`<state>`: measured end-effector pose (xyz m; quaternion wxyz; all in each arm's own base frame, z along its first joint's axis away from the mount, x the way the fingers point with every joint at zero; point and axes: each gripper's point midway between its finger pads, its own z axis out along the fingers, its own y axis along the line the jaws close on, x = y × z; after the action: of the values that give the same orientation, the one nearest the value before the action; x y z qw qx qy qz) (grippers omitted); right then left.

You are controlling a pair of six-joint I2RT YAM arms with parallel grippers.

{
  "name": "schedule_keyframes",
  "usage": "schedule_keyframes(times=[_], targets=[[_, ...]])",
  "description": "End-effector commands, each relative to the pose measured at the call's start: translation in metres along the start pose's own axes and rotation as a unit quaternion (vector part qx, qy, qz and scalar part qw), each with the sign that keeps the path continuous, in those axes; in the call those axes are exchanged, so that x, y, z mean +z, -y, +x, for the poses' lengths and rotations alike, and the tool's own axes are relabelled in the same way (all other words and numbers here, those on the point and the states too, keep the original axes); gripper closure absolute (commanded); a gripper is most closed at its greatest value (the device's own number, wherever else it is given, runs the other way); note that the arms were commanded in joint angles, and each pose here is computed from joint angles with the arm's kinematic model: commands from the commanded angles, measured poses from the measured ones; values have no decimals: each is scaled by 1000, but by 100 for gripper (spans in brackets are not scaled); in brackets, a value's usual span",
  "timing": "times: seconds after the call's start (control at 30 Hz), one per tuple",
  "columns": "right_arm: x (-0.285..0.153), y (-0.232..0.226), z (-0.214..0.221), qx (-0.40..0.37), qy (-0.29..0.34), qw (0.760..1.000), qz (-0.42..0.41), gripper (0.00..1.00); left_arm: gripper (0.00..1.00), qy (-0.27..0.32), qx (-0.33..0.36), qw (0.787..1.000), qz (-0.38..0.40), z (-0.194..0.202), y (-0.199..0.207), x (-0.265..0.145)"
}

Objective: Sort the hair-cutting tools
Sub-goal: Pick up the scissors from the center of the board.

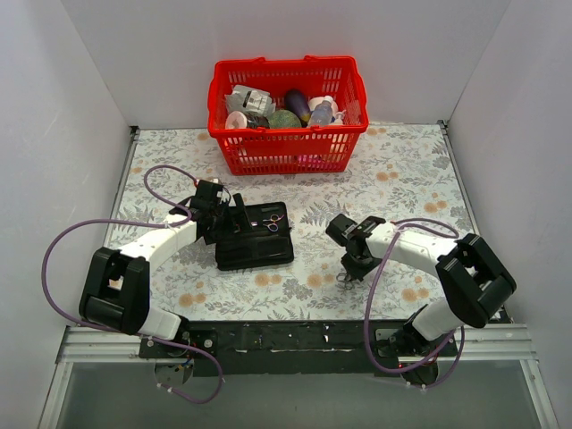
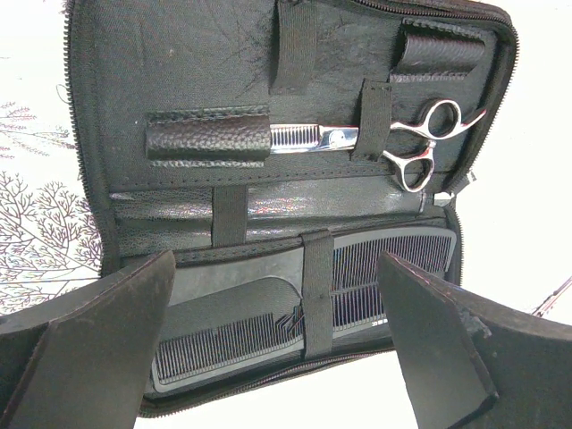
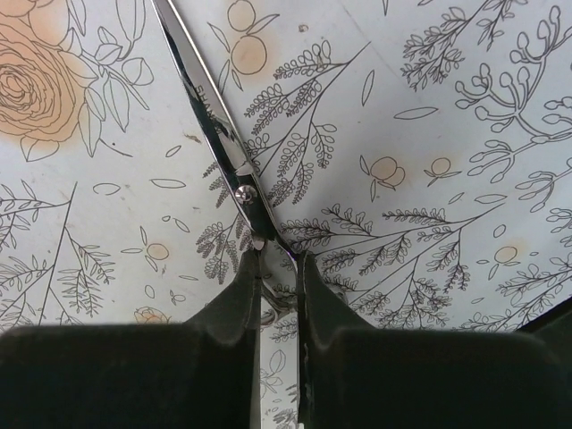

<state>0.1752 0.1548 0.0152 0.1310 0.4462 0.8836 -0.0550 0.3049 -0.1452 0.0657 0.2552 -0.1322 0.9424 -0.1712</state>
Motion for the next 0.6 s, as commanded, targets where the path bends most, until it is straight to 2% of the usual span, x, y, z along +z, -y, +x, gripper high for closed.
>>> schedule_keyframes(times=[0.0, 0.23, 0.47, 0.57], targets=[[22, 44, 17, -15, -30, 996, 77, 99, 2, 22, 4, 1000, 5, -7, 4, -12], [15, 44, 3, -66, 9, 994, 83, 99, 2, 29, 5, 1000, -1, -10, 2, -13], [-16, 17, -28, -147, 78, 986, 17, 99, 2, 38, 7, 999, -3, -14, 3, -16], [-38, 0, -44, -198, 110, 974, -11, 99, 2, 47, 7, 999, -16, -18, -2, -16]])
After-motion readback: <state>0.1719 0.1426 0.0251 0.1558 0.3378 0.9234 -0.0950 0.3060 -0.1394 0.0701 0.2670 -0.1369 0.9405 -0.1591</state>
